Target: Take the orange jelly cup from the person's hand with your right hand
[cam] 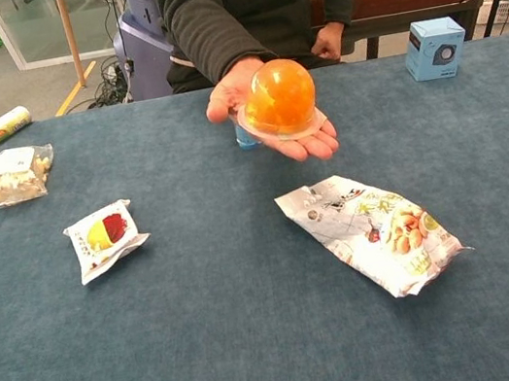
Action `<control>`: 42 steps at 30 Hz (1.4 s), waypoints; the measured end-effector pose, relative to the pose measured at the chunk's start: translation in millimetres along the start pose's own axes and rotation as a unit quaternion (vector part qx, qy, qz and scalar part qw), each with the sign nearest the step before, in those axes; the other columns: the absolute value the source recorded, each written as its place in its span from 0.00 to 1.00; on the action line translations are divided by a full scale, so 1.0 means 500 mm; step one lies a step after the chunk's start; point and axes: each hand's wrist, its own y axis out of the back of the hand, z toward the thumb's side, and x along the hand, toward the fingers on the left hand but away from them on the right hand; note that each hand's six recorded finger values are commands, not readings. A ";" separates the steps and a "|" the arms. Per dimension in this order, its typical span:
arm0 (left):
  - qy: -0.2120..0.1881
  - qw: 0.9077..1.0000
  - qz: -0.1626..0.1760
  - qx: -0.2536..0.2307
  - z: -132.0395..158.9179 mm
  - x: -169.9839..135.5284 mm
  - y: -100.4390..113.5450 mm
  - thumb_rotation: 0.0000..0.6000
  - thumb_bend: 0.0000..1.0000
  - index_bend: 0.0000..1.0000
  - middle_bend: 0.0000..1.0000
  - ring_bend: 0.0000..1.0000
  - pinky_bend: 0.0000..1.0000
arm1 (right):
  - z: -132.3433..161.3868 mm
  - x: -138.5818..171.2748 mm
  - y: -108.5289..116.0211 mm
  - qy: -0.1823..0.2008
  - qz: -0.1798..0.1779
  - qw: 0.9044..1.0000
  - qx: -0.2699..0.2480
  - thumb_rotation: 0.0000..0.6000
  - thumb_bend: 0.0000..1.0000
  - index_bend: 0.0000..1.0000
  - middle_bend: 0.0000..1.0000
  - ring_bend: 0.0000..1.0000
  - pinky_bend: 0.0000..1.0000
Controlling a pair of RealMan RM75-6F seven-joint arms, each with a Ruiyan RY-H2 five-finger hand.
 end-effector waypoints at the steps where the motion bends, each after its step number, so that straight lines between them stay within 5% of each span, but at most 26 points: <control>1: 0.000 1.000 0.000 0.000 -0.001 0.000 0.000 1.00 0.21 0.14 0.07 0.09 0.02 | 0.008 -0.008 0.002 0.008 0.002 1.000 0.002 1.00 0.32 0.00 0.07 0.00 0.12; 20: 0.003 1.000 0.003 -0.002 -0.011 -0.008 0.005 1.00 0.21 0.14 0.07 0.09 0.02 | 0.256 -0.253 0.025 0.196 0.079 0.977 0.028 1.00 0.32 0.00 0.07 0.00 0.12; 32: 0.009 1.000 0.003 -0.001 -0.020 -0.012 0.006 1.00 0.21 0.14 0.07 0.09 0.02 | 0.388 -0.358 -0.007 0.241 0.098 0.965 0.030 1.00 0.32 0.00 0.07 0.00 0.12; 42: 0.013 1.000 0.003 -0.001 -0.025 -0.017 0.006 1.00 0.21 0.14 0.07 0.09 0.02 | 0.439 -0.377 -0.036 0.257 0.119 0.958 0.047 1.00 0.32 0.02 0.07 0.00 0.14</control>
